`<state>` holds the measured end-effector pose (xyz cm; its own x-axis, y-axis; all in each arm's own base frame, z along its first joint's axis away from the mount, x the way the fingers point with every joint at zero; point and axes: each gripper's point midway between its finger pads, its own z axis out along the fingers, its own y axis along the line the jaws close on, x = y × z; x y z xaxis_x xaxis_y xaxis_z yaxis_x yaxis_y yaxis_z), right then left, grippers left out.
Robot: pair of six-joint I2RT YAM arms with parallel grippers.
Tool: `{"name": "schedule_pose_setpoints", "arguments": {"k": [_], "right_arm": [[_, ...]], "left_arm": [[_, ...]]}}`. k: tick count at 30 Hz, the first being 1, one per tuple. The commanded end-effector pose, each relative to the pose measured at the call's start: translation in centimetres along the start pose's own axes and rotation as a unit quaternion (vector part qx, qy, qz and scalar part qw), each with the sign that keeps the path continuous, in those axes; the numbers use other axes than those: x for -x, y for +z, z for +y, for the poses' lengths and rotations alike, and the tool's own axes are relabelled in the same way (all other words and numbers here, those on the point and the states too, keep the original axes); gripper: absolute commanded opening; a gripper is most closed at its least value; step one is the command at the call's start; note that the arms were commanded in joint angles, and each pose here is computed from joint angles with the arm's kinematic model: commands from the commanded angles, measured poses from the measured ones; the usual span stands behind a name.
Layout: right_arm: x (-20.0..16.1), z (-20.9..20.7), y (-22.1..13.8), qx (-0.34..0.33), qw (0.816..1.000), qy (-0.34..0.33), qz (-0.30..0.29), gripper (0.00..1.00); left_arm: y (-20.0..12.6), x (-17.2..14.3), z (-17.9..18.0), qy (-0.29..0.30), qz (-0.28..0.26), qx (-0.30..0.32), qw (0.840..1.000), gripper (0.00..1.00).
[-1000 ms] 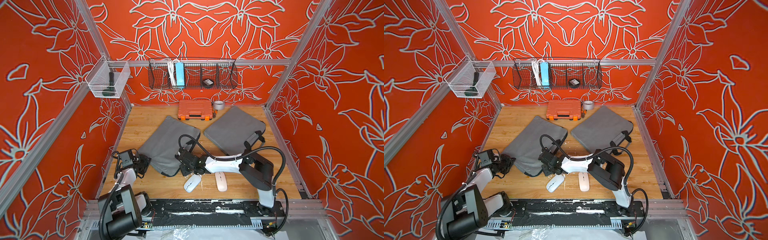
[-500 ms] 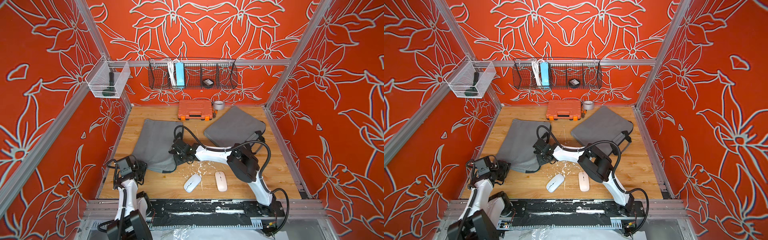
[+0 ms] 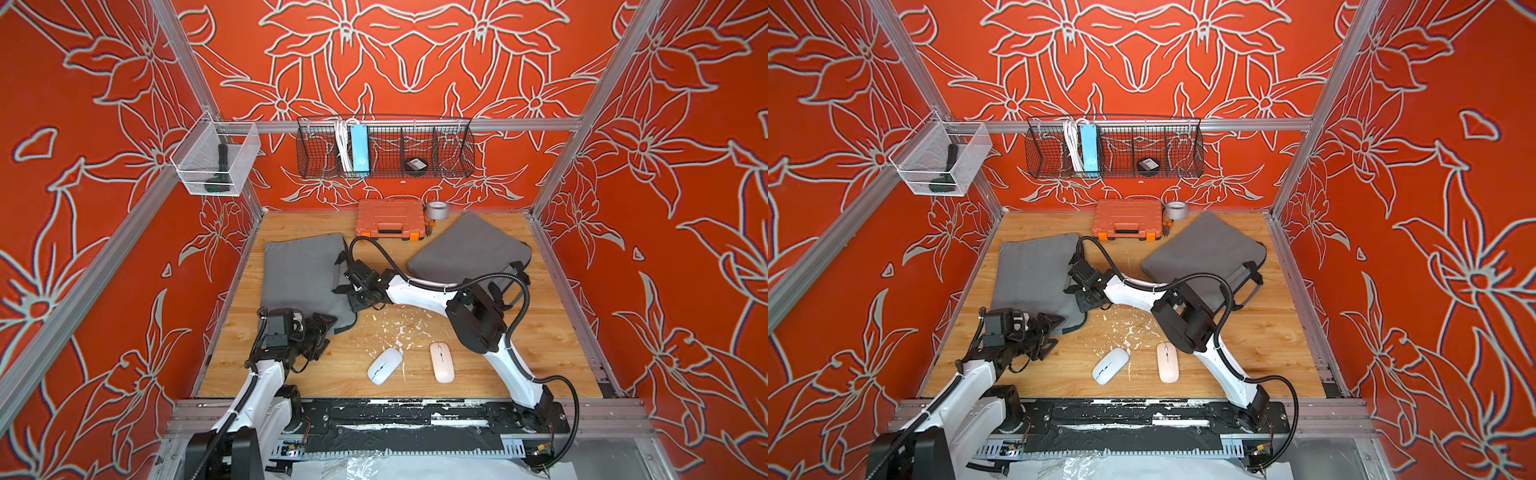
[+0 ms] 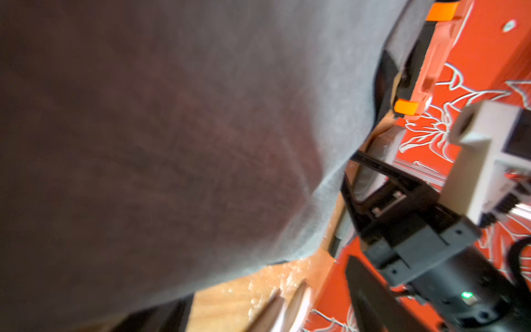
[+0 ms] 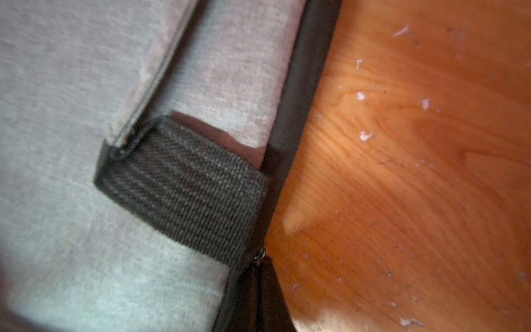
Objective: Put the mouse into the laptop bag
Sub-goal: Unzip the zipper on the zippered laptop bag.
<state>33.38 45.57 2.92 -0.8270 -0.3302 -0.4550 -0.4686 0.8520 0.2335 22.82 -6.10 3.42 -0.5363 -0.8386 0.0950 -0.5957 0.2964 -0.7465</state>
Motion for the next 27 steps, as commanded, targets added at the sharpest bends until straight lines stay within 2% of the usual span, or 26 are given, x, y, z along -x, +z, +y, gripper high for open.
{"name": "schedule_pose_setpoints", "arguments": {"k": [1, 4, 6, 14, 19, 24, 27], "right_arm": [[-2.5, -0.4, -1.1, -0.008, 0.999, -0.029, 0.021, 0.0], [-3.9, -1.0, -2.3, -0.014, 0.999, -0.043, 0.014, 0.0], [-4.9, -1.5, -3.1, -0.016, 0.999, -0.047, 0.01, 0.0], [-9.9, 0.7, -4.4, -0.003, 0.996, -0.092, 0.021, 0.0], [-11.8, 4.6, -4.6, 0.032, 0.992, -0.119, 0.028, 0.0], [-11.8, 7.0, -5.0, 0.041, 0.992, -0.12, 0.017, 0.0], [-11.0, 7.1, -4.0, 0.018, 0.994, -0.103, 0.019, 0.0]], "left_arm": [[0.6, 1.3, 2.4, -0.048, -0.043, 0.038, 0.997, 0.35], [0.9, 1.6, 2.6, -0.059, -0.049, 0.042, 0.996, 0.07], [1.4, 1.4, 3.3, -0.074, -0.041, 0.052, 0.995, 0.0], [2.0, 1.6, 2.6, -0.077, -0.046, 0.051, 0.995, 0.0], [1.9, 1.5, 1.8, -0.077, -0.051, 0.042, 0.995, 0.0], [1.9, 1.3, 1.5, -0.076, -0.046, 0.043, 0.995, 0.0], [1.6, 1.0, 1.4, -0.076, -0.044, 0.04, 0.995, 0.0]]}}
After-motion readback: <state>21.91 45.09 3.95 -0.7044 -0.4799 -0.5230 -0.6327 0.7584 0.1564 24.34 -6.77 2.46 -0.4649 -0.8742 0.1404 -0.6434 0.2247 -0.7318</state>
